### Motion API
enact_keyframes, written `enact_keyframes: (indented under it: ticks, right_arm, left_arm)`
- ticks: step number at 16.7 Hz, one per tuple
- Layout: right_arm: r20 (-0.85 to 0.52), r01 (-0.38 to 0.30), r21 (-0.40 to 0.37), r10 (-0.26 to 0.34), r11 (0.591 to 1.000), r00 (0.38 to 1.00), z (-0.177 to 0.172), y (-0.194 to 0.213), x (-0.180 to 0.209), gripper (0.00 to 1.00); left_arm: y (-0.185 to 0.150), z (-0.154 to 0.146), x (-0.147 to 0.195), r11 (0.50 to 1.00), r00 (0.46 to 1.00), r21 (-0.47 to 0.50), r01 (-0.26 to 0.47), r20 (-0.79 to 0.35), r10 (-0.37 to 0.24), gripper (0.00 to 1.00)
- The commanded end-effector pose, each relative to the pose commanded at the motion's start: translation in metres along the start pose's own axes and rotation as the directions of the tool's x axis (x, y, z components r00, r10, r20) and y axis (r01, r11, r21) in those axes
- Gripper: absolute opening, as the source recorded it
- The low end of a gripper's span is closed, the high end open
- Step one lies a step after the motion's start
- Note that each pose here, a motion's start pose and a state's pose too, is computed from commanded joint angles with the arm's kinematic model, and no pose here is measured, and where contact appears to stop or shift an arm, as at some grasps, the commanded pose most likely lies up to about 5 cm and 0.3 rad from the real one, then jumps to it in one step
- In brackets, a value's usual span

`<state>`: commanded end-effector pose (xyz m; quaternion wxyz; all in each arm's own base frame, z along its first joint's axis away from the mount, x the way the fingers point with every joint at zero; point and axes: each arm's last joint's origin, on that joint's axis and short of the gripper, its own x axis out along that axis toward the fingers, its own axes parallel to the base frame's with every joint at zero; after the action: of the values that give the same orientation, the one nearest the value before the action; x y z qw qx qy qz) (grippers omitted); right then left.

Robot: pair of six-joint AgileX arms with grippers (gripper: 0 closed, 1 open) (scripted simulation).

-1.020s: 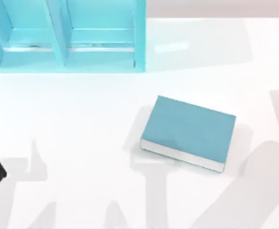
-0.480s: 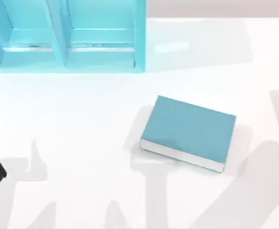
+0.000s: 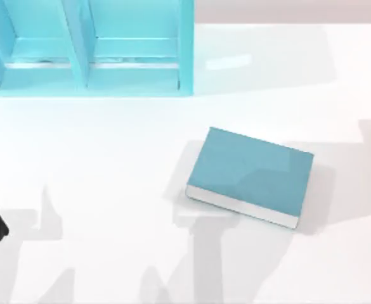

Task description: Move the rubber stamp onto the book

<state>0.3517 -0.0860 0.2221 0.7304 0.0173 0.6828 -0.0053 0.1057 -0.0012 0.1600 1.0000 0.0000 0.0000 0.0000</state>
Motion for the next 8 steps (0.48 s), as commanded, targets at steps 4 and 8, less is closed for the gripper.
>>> enact_keyframes:
  ticks: [4, 8]
  right_arm:
    - [-0.031, -0.003, -0.011, 0.002, 1.0, 1.0, -0.004, 0.055, -0.039, 0.0]
    - [-0.058, 0.017, -0.021, -0.018, 1.0, 0.998, -0.012, 0.088, -0.059, 0.0]
  left_arm:
    - [0.0, 0.0, 0.0, 1.0, 1.0, 0.0, 0.0, 0.0, 0.0, 1.0]
    - [0.0, 0.0, 0.0, 1.0, 1.0, 0.0, 0.0, 0.0, 0.0, 1.0]
